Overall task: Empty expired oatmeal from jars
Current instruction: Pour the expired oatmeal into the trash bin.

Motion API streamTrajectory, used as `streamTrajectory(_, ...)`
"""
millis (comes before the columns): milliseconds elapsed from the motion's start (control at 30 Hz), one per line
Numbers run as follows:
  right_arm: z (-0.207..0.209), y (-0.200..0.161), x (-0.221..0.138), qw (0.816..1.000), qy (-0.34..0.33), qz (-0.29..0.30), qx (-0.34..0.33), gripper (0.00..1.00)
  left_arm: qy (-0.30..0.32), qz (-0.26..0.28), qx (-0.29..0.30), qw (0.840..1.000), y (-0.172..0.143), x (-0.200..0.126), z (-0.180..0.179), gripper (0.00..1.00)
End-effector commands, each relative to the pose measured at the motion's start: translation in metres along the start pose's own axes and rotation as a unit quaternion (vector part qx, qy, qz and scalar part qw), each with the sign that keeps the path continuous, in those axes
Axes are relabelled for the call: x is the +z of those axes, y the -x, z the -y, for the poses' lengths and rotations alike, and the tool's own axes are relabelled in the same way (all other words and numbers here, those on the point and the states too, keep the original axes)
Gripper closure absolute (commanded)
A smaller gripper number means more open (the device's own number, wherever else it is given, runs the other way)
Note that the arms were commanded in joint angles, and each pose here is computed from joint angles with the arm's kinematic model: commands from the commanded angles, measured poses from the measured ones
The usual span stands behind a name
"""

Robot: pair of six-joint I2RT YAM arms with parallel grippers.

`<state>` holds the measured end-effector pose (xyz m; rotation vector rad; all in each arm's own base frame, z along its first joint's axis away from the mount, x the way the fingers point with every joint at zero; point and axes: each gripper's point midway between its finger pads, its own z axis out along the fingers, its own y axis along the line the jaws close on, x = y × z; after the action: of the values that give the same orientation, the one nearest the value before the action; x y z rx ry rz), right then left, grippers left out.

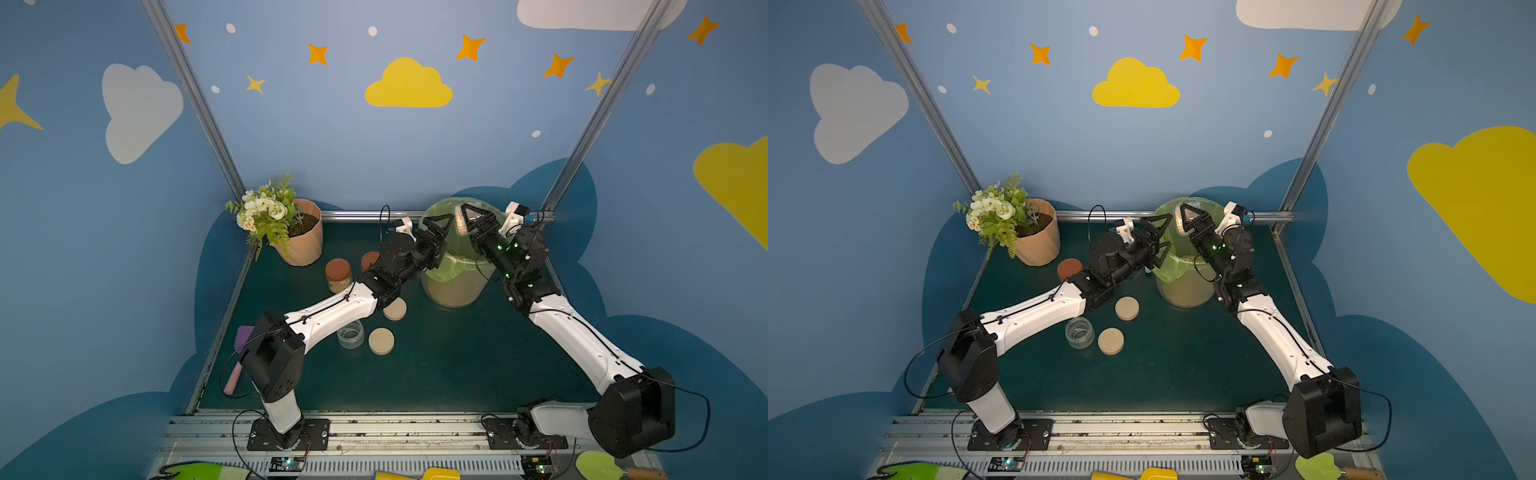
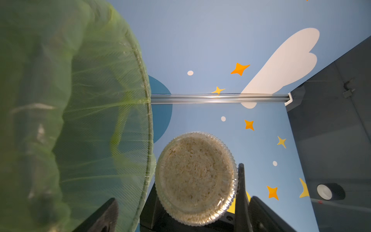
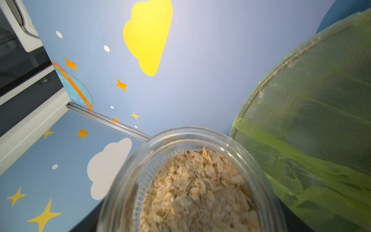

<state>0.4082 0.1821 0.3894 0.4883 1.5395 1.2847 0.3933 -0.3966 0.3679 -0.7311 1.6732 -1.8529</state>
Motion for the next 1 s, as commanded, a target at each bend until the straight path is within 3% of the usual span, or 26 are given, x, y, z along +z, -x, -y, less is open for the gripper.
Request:
streamTrajectory(0,-0.041,0.021,-0.012,0.996,0.064,0.054,0.011,0.82,-0.033,0.009,-0.024,0.999,-0.005,0.005,0.024,0.00)
streamTrajectory(667,-0.045,0.008,-0.003,0.994,0.085,0.060,0.042,0.82,-0.071,0.094,-0.070,0.991,0.014,0.018,0.041,0.00)
streamTrajectory(967,-0.044,0.004,0.001,0.994,0.086,0.058,0.042,0.82,-0.067,0.091,-0.089,0.990,0.012,0.037,0.033,0.00)
